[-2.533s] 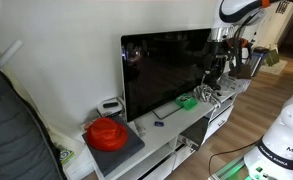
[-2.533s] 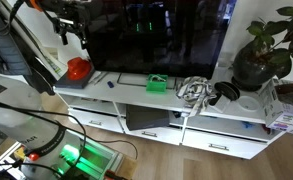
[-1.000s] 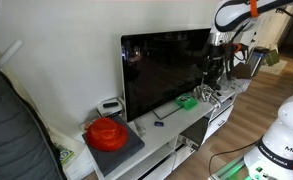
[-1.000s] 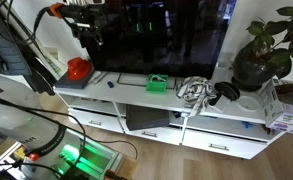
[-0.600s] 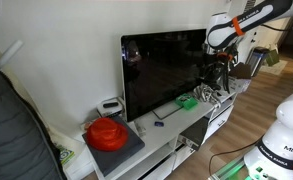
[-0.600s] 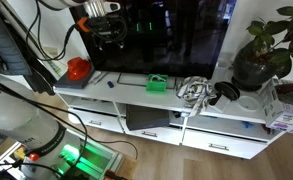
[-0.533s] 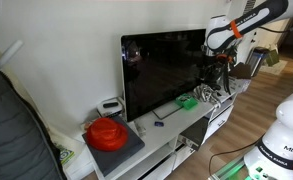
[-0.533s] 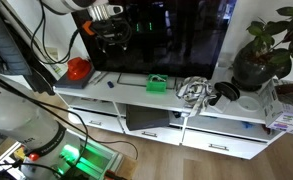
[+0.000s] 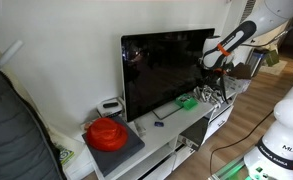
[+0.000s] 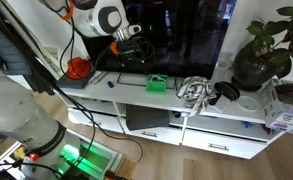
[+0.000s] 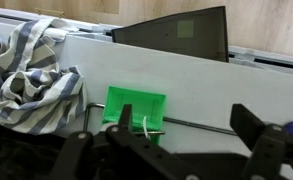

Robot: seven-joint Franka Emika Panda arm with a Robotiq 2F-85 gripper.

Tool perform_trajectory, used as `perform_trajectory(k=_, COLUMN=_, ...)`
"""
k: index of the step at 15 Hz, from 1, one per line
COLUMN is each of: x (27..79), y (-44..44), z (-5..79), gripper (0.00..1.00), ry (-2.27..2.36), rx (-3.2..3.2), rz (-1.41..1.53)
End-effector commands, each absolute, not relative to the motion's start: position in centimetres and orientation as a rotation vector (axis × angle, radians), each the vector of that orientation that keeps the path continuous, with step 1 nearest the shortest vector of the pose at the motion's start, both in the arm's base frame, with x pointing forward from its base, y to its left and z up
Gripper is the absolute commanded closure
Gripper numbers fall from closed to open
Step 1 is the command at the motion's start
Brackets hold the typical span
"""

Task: Pick up the white sun glasses from the green lunch box and put them on the tv stand

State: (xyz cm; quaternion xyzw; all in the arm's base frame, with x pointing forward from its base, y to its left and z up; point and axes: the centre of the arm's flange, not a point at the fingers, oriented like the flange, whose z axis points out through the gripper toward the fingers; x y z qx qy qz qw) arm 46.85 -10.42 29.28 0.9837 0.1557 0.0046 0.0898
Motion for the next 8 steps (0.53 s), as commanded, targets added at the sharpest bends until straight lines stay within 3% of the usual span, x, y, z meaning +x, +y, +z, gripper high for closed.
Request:
perform_trajectory(k=1, x=46.9, y=-10.4, z=29.0, gripper=0.00, ry=0.464, rx=2.927, rz=0.004)
perform_trajectory(k=6, x=47.1, y=-9.9, z=29.7, gripper=0.00, ry=0.477, rx=2.921, rz=0.027)
perform_trajectory(k=8, x=49.5, y=-11.4, z=28.4, gripper=0.00, ry=0.534, rx=2.901, rz=0.084)
